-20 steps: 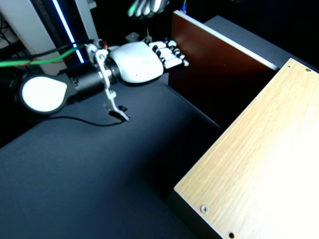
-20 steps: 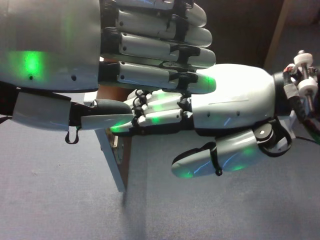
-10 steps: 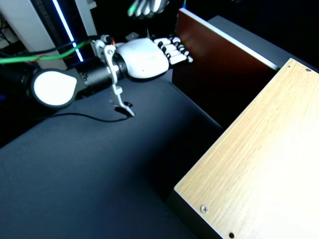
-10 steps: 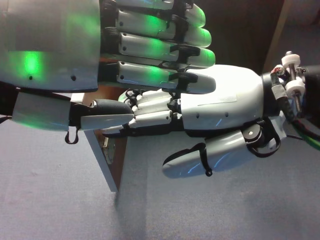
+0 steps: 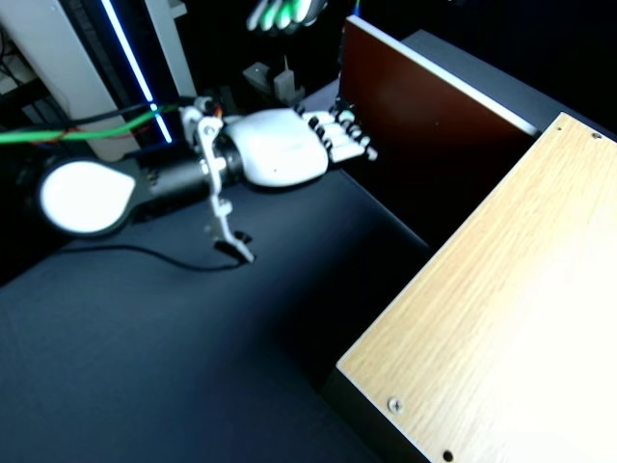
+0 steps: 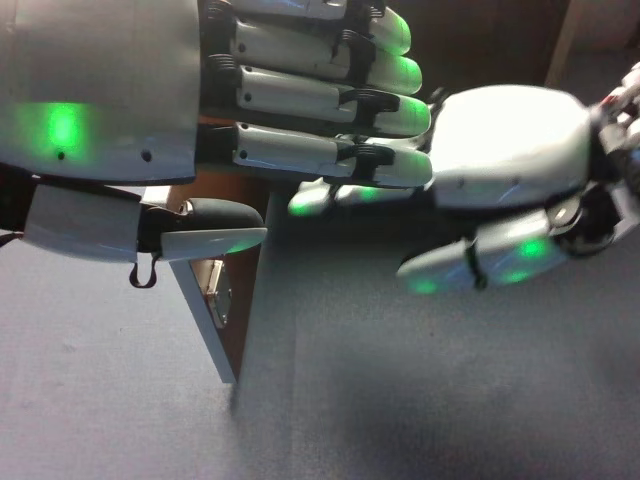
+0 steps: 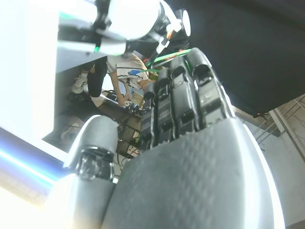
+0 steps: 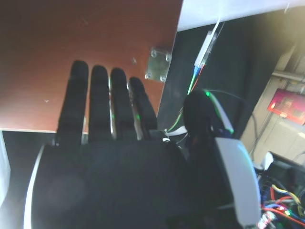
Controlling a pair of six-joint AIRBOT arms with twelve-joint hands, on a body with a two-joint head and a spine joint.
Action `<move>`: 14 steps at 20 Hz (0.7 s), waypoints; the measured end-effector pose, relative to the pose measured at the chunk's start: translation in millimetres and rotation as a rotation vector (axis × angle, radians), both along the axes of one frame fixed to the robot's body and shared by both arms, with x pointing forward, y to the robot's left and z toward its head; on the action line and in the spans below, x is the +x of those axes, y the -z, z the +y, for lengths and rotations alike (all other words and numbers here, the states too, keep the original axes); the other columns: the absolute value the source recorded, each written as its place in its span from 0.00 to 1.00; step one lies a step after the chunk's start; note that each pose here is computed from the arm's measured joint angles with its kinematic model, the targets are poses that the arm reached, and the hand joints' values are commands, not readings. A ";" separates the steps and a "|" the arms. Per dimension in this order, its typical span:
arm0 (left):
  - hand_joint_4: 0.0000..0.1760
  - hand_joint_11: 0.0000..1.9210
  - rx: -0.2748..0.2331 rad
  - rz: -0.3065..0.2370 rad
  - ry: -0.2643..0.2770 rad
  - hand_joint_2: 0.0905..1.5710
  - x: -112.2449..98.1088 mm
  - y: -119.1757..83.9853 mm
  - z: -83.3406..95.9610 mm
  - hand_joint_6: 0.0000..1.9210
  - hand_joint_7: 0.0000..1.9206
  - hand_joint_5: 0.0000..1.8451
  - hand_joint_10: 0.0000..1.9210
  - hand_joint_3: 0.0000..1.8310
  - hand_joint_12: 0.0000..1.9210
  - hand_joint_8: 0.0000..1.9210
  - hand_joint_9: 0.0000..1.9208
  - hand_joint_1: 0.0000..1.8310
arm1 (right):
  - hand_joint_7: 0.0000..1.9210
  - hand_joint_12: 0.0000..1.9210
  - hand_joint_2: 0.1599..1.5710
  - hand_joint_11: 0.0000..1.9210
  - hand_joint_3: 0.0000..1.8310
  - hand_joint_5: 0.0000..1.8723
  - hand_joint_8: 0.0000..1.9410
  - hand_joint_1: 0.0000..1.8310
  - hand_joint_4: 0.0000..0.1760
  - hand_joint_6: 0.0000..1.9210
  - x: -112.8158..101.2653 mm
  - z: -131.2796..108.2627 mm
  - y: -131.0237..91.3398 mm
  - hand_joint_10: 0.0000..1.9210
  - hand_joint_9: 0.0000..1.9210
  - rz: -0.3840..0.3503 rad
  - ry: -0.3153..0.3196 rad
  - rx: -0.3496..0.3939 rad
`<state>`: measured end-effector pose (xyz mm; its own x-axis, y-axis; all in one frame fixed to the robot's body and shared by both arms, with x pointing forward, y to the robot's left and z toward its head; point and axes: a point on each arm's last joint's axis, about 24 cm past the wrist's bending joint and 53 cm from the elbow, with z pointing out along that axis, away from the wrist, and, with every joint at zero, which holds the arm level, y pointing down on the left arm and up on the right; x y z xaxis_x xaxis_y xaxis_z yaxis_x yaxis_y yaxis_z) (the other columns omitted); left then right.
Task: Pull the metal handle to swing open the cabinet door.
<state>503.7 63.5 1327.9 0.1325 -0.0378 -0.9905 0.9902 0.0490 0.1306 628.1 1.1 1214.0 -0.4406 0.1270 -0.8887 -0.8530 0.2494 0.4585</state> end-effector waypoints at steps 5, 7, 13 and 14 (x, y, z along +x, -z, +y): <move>0.00 0.00 0.000 0.000 0.000 1.00 0.1 0.0 0.0 0.00 0.12 0.10 0.00 0.15 0.30 0.00 0.12 0.00 | 0.07 0.22 0.97 0.00 0.00 0.04 0.00 0.00 0.00 0.00 20.6 -30.9 -10.1 0.00 0.06 0.045 0.081 0.035; 0.00 0.00 0.000 0.000 0.000 1.00 0.0 0.0 0.0 0.00 0.11 0.09 0.00 0.15 0.30 0.00 0.11 0.00 | 0.07 0.22 0.97 0.00 0.00 0.05 0.00 0.00 0.00 0.00 25.4 -42.1 -24.1 0.00 0.06 0.069 0.105 0.096; 0.00 0.00 -0.001 0.000 0.000 1.00 -0.1 -0.2 0.0 0.00 0.11 0.09 0.00 0.15 0.30 0.00 0.11 0.00 | 0.07 0.21 0.97 0.00 0.00 0.05 0.00 0.00 0.00 0.00 15.7 -64.1 -52.3 0.00 0.06 0.064 0.081 0.191; 0.00 0.00 0.000 0.000 0.000 1.00 0.1 -0.1 0.0 0.00 0.12 0.09 0.00 0.15 0.30 0.00 0.12 0.00 | 0.07 0.20 0.97 0.00 0.00 0.05 0.00 0.00 0.00 0.00 9.6 -65.9 -57.5 0.00 0.06 0.058 0.062 0.206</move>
